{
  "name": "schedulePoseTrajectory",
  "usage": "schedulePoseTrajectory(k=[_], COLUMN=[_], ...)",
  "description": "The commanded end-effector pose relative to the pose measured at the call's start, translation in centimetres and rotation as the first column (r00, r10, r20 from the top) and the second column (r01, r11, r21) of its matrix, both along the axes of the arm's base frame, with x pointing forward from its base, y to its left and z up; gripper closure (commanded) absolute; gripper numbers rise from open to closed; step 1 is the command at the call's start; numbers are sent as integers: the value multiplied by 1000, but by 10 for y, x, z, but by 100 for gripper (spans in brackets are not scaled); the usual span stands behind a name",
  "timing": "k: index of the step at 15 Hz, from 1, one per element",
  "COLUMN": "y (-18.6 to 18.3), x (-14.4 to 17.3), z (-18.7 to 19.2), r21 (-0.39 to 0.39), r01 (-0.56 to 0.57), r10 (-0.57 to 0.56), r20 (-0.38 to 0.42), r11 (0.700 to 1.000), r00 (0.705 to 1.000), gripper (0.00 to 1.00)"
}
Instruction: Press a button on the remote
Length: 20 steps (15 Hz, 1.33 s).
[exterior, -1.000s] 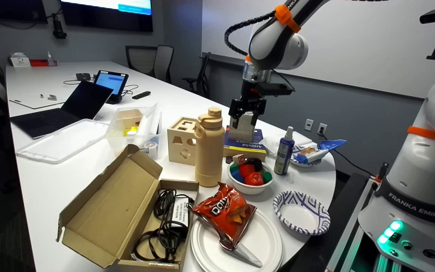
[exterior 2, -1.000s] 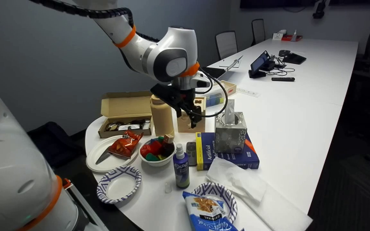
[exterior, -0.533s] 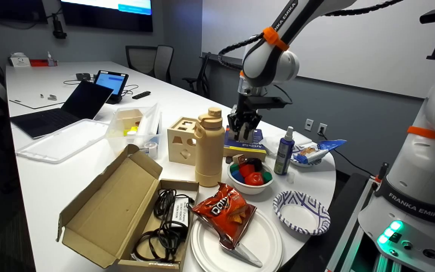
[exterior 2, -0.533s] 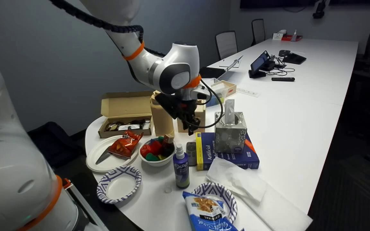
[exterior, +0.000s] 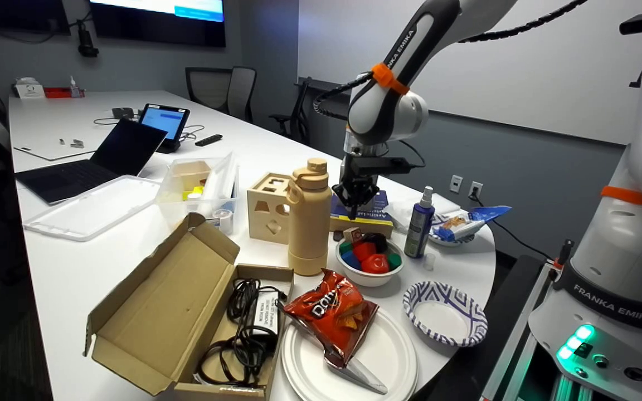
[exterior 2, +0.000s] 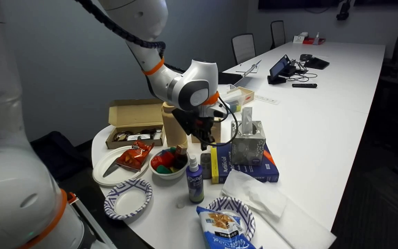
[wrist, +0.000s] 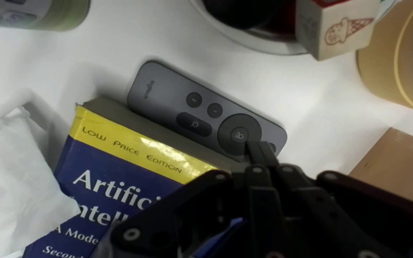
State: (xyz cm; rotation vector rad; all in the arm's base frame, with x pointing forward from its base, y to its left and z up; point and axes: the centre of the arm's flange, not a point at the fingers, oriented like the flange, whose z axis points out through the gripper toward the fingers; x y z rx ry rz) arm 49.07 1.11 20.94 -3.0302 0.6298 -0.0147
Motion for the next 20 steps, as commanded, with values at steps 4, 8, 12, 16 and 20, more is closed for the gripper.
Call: schedulePoseTrajectory(k=[4, 8, 12, 16, 20], y=[1, 4, 4, 1, 0], x=[12, 12, 17, 19, 18], z=[-28, -39, -47, -53, -57], r21=[24, 41, 37, 36, 30], r01=[53, 70, 67, 76, 84], r10=[-53, -68, -67, -75, -83], r20=[-24, -41, -25, -22, -40], r11=[998, 997, 997, 996, 996], r00=[998, 997, 997, 997, 996], gripper=[100, 100, 100, 100, 100])
